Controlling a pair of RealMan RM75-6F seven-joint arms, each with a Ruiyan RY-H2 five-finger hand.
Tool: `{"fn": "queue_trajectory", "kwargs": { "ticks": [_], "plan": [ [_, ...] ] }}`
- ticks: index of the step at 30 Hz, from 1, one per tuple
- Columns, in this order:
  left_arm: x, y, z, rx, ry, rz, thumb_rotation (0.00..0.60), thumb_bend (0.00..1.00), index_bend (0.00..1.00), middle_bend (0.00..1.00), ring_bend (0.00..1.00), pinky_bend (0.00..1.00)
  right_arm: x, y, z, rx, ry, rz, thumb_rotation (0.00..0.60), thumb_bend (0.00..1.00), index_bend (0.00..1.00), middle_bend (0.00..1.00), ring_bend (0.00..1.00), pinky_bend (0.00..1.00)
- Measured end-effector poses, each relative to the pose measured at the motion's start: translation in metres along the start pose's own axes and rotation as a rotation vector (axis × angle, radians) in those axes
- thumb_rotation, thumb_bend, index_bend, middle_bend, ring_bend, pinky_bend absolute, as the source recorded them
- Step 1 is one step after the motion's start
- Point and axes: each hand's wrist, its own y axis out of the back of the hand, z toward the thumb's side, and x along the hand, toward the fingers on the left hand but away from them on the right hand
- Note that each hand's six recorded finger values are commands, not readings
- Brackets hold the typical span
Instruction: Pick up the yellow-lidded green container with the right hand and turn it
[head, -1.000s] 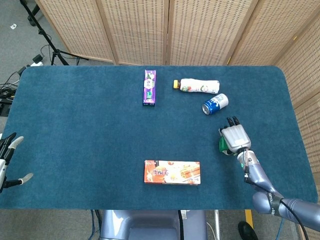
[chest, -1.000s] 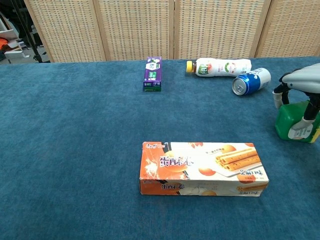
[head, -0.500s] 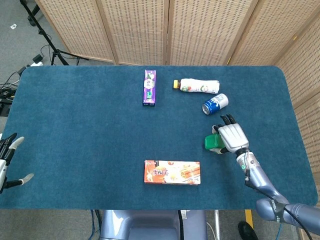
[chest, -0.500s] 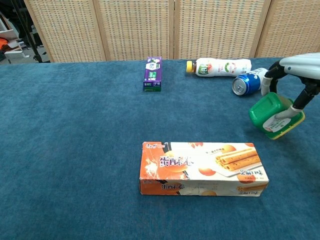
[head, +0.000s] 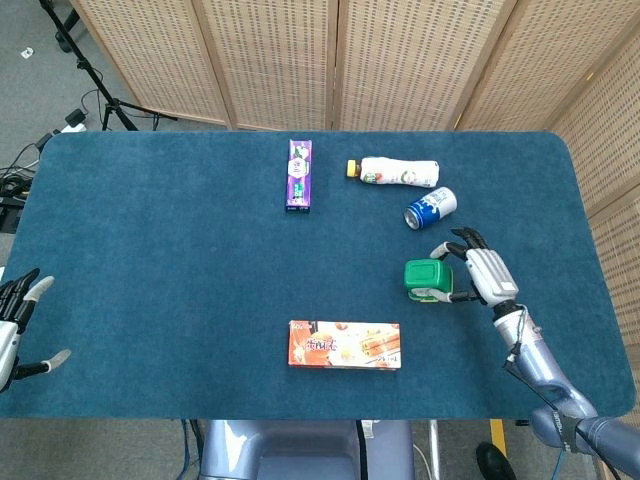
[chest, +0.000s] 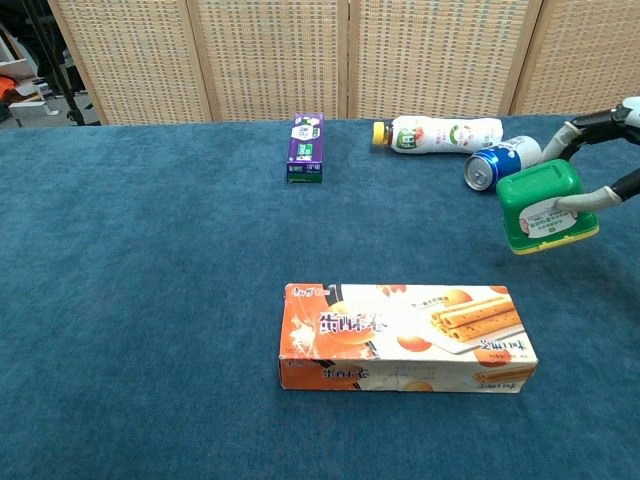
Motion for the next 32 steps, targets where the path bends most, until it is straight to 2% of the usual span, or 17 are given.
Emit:
{"fn": "queue_trajectory", "kwargs": {
  "ticks": [5,8,9,10,11,12,13,15,17,26,28,32],
  "plan": [
    [0.000,-0.001,0.000,0.003,0.001,-0.002,0.600,0.00,0.05,0.00,0.00,0.05,0.005,-0.012,-0.032,-0.088,-0.049,-0.008,0.600,0.57,0.54,0.44,0.11,0.02],
    [0.000,-0.001,0.000,0.004,0.001,-0.001,0.600,0.00,0.05,0.00,0.00,0.05,0.008,-0.021,-0.046,-0.110,-0.070,0.001,0.600,0.55,0.46,0.38,0.10,0.02],
    [0.001,-0.001,0.000,0.004,0.002,-0.002,0.600,0.00,0.05,0.00,0.00,0.05,0.009,-0.023,-0.049,-0.113,-0.075,0.005,0.600,0.51,0.38,0.30,0.07,0.02],
    [0.001,-0.001,0.000,0.005,0.003,-0.003,0.600,0.00,0.05,0.00,0.00,0.05,0.010,-0.025,-0.051,-0.112,-0.076,0.011,0.600,0.41,0.26,0.18,0.04,0.02],
    [0.001,-0.001,0.000,0.005,0.003,-0.004,0.600,0.00,0.05,0.00,0.00,0.05,0.011,-0.027,-0.053,-0.110,-0.074,0.022,0.600,0.32,0.17,0.11,0.01,0.02],
    [0.001,-0.002,0.000,0.005,0.004,-0.007,0.600,0.00,0.05,0.00,0.00,0.05,0.013,-0.028,-0.054,-0.106,-0.069,0.030,0.600,0.17,0.07,0.03,0.00,0.02],
    [0.001,-0.002,0.000,0.005,0.005,-0.009,0.600,0.00,0.05,0.00,0.00,0.05,0.014,-0.028,-0.054,-0.098,-0.061,0.039,0.600,0.06,0.01,0.00,0.00,0.02],
    [0.000,-0.001,0.000,0.004,0.005,-0.007,0.600,0.00,0.05,0.00,0.00,0.05,0.018,-0.030,-0.053,-0.073,-0.034,0.062,0.600,0.00,0.00,0.00,0.00,0.02],
    [0.000,0.001,0.000,0.004,0.005,-0.001,0.600,0.00,0.05,0.00,0.00,0.05,0.021,-0.026,-0.049,-0.049,0.004,0.059,0.600,0.00,0.00,0.00,0.00,0.02],
    [-0.002,0.003,0.001,0.000,-0.002,0.012,0.600,0.00,0.05,0.00,0.00,0.05,0.049,0.016,-0.016,0.045,0.197,-0.052,0.600,0.00,0.00,0.00,0.00,0.02],
    [-0.003,0.004,0.001,0.000,-0.005,0.016,0.600,0.00,0.05,0.00,0.00,0.03,0.057,0.022,-0.011,0.068,0.207,-0.064,0.600,0.00,0.00,0.00,0.00,0.01],
    [-0.005,0.006,0.002,0.003,-0.008,0.028,0.600,0.00,0.04,0.00,0.00,0.00,0.075,0.031,-0.005,0.181,0.190,-0.089,0.600,0.00,0.00,0.00,0.00,0.00]
  ]
}}
